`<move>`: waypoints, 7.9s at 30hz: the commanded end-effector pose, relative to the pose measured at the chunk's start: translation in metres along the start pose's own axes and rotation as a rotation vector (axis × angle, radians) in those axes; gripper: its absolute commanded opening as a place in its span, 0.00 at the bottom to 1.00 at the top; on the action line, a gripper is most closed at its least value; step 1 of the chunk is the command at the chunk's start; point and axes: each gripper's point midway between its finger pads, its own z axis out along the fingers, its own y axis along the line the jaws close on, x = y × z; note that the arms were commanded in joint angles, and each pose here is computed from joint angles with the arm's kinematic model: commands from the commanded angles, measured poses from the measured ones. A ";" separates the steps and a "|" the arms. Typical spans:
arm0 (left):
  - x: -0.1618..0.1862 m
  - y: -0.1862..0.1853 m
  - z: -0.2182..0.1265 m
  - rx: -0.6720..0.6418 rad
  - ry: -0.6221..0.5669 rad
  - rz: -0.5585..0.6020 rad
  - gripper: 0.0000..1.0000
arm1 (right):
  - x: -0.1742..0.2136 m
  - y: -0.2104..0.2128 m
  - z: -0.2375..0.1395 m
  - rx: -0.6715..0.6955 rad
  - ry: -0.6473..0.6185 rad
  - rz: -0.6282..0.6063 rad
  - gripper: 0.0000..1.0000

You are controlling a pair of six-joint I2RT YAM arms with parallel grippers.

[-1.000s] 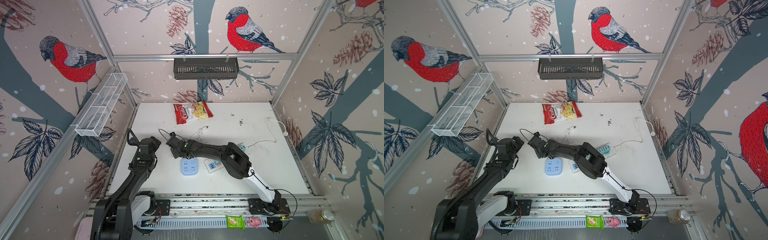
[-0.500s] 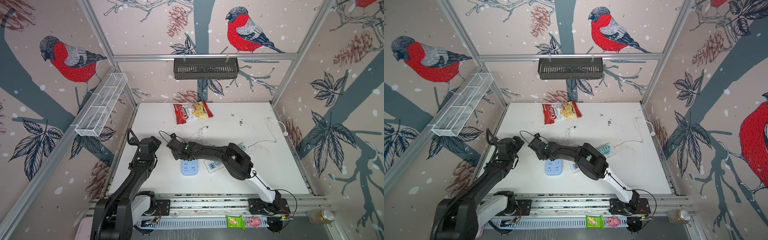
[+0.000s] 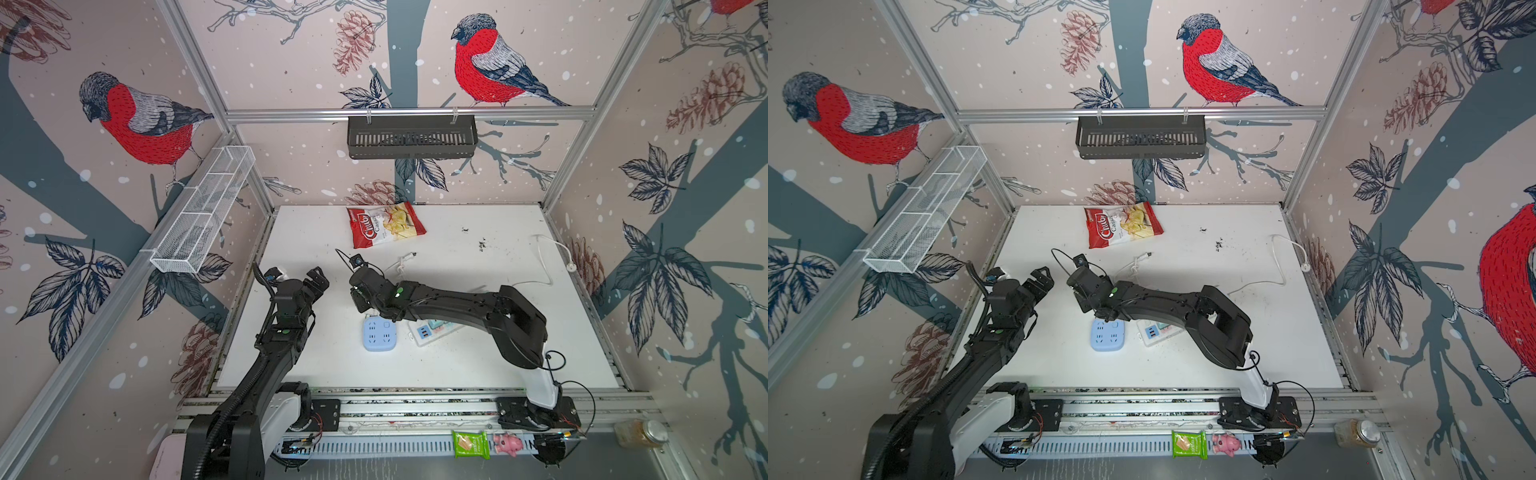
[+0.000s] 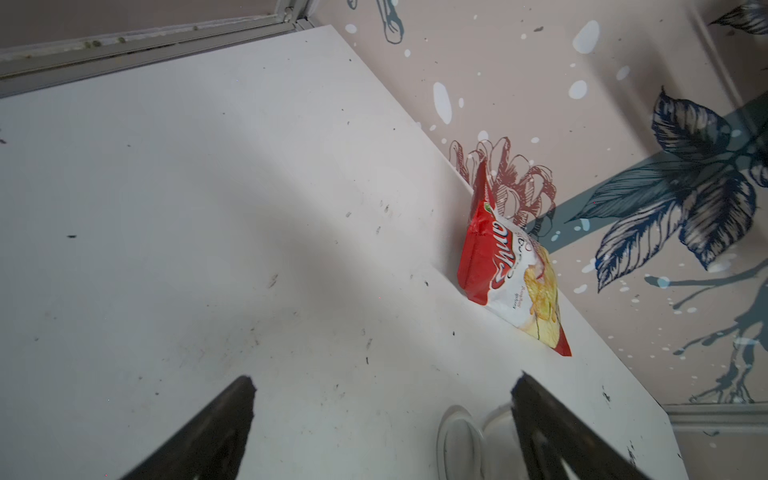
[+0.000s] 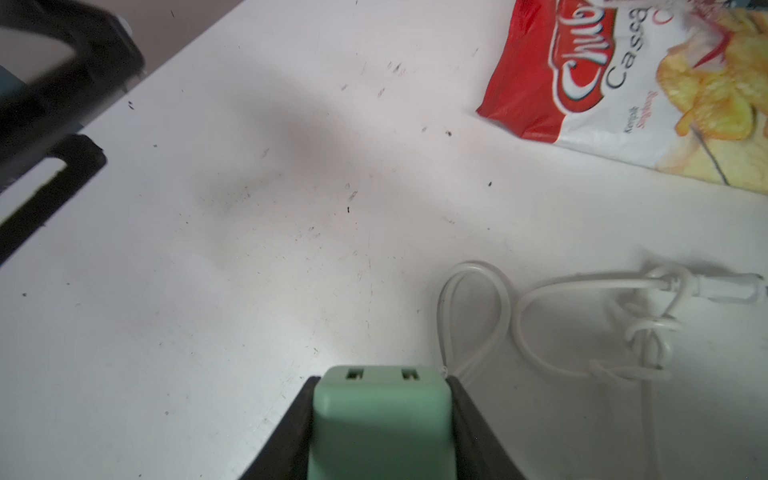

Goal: Insert the plug
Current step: 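Lift the green adapter with the right gripper, then carry the green adapter toward the white power strip while the left gripper approaches, then bring the left gripper to the green adapter held by the right gripper, then close the left gripper on the green adapter while the right gripper opens and withdraws, then carry the green adapter with the left gripper over the light-blue socket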

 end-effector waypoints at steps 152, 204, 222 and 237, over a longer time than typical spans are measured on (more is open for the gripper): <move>0.277 -0.287 -0.180 1.370 0.844 0.996 0.00 | 0.045 -0.129 -0.262 0.236 -0.953 -0.636 0.30; 0.181 -0.151 -0.113 0.936 0.435 1.728 0.00 | 0.048 -0.216 -0.263 0.344 -0.941 -0.051 1.00; 0.217 -0.128 -0.121 1.109 0.514 1.721 0.00 | 0.049 -0.227 -0.261 0.324 -0.936 0.026 1.00; 0.229 -0.097 -0.116 1.061 0.642 1.786 0.00 | 0.051 -0.230 -0.257 0.308 -0.928 0.060 1.00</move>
